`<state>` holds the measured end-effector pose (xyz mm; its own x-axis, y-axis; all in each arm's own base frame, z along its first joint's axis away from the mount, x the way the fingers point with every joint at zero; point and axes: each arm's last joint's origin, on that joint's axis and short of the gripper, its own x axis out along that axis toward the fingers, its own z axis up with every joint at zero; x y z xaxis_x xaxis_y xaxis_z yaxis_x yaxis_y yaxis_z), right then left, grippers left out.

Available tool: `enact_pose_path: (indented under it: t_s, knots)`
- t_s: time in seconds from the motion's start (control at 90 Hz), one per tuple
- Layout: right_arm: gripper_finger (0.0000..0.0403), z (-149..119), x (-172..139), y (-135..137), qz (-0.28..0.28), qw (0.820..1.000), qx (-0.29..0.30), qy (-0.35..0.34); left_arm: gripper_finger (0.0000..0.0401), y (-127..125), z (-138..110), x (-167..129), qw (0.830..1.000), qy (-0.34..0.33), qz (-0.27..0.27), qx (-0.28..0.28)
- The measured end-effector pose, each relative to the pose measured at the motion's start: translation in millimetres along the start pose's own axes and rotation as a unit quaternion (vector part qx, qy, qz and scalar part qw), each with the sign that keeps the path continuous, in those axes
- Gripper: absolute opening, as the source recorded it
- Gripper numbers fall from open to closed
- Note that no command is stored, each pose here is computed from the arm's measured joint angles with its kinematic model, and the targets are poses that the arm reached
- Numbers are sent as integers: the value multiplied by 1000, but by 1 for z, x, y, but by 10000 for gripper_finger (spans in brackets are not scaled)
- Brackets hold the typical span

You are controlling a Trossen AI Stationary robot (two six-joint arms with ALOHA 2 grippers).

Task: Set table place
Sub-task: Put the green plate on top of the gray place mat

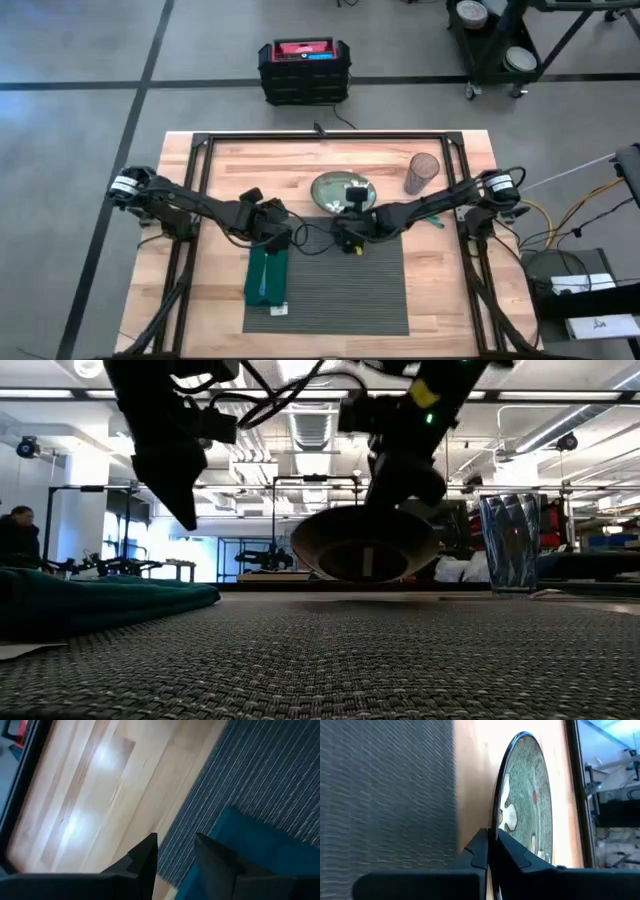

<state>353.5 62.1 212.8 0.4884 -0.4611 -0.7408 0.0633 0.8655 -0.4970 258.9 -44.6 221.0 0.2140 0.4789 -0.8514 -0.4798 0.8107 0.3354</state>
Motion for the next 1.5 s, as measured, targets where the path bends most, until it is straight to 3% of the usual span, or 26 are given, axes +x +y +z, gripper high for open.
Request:
enact_pose_path:
  t_s: [0.467, 0.956, 1.267, 1.5]
  knots:
    - [0, 15, -54, 95, 56, 995, -34, -70, 114, -3, -17, -31, 999, -32, -34, -1]
    - [4, 15, -19, 159, 32, 995, -77, -47, 114, -2, -29, -56, 995, -66, -77, -4]
    - [57, 14, -22, 170, 76, 994, -58, -45, 114, -5, -32, -58, 994, -67, -82, -1]
    - [138, 21, -26, 171, 104, 992, -42, -62, 114, -6, -31, -59, 994, -70, -86, -5]
